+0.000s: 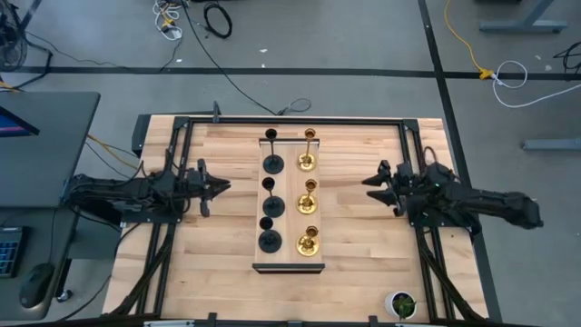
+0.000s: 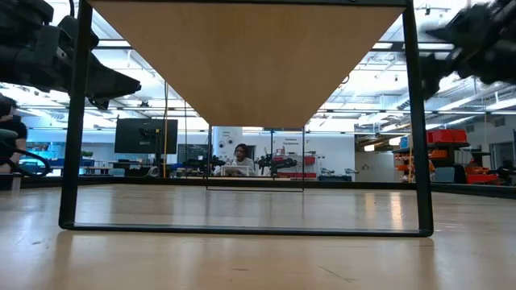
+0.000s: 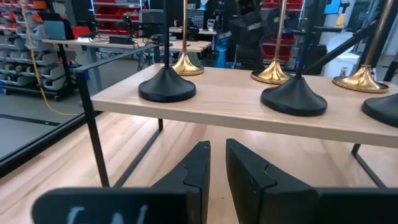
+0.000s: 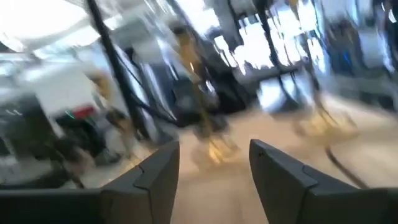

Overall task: Pick & Place candle stick holders
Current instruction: Return to Home Position

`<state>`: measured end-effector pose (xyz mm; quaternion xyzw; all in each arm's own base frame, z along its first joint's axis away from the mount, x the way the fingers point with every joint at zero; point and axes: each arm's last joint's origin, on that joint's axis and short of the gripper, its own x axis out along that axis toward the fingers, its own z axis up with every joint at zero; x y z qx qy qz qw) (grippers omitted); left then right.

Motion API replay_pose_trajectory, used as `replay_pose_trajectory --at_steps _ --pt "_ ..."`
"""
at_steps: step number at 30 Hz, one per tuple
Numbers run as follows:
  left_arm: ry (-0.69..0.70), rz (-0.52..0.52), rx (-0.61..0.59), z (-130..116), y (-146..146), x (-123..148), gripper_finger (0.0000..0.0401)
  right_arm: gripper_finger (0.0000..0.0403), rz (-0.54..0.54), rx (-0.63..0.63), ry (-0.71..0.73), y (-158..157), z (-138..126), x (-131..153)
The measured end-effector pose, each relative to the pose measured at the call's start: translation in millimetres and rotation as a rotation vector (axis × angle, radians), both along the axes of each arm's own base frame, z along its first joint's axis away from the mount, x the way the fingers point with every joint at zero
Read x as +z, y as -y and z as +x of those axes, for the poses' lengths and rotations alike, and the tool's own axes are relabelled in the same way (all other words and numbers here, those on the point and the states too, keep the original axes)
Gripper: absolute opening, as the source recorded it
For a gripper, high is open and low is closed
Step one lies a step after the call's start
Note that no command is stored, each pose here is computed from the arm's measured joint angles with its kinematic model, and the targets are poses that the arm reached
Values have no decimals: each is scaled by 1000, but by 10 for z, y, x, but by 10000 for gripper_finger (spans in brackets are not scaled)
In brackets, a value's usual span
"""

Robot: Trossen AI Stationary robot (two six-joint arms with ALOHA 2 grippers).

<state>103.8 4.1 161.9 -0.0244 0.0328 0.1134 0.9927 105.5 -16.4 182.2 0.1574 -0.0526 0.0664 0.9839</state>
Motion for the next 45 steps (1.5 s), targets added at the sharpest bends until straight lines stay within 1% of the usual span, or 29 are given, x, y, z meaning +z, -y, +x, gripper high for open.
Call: replay_pose_trajectory --at_steps 2,4,6,9,11,12,13,16,18,19,21,22,25,27,28,30,32,33,34,37,40,42,45 --pt "0 1 4 0 -1 -1 53 196 -9 27 65 -92 -3 63" --pt "4 2 9 -1 -3 2 53 196 -16 32 81 -191 5 75" --pt "3 7 21 -2 -6 1 53 196 -47 -38 62 -268 20 52" --pt "11 8 29 -2 -8 9 53 196 -80 -156 -30 -343 27 -31" --pt "9 19 30 -2 -9 9 53 196 -76 -190 -86 -379 22 -84" --pt "8 20 30 -2 -9 9 53 196 -78 -196 -88 -390 12 -86" --pt "8 20 31 -2 -9 9 53 196 -92 -197 -72 -399 -1 -73" --pt "12 19 29 -2 -8 12 53 196 -133 -171 38 -418 -56 58" --pt "13 19 21 -1 -6 13 53 196 -172 -161 35 -415 -112 117" --pt "12 19 20 -1 -6 12 53 196 -177 -194 7 -396 -148 126" --pt "13 19 19 -1 -6 12 53 196 -150 -312 -41 -344 -197 129" --pt "12 19 18 -1 -5 12 53 196 -132 -362 -43 -328 -202 138" --pt "13 38 22 0 -7 16 53 196 -153 -442 -57 -309 -182 98" --pt "29 44 26 -2 -8 28 53 196 -179 -519 -98 -281 -180 15" --pt "34 43 27 -3 -8 33 53 196 -162 -542 -100 -272 -175 -8" --pt "38 45 23 -6 -7 36 53 196 -126 -514 -86 -275 -147 -84" --pt "45 56 28 -7 -9 45 53 196 -105 -429 -73 -288 -123 -77" --pt "41 64 37 -8 -11 44 53 196 -111 -380 -60 -295 -111 -65" --pt "40 71 43 -8 -13 44 53 196 -130 -365 -36 -292 -106 -40" --pt "58 75 62 -10 -18 64 53 196 -142 -459 26 -222 -113 36" --pt "72 93 58 -9 -17 81 53 196 -124 -528 23 -149 -109 37" --pt "72 101 70 -10 -20 84 53 196 -133 -496 -1 -125 -90 9" --pt "70 105 68 -10 -20 83 53 196 -105 -374 -75 -126 -65 -83"
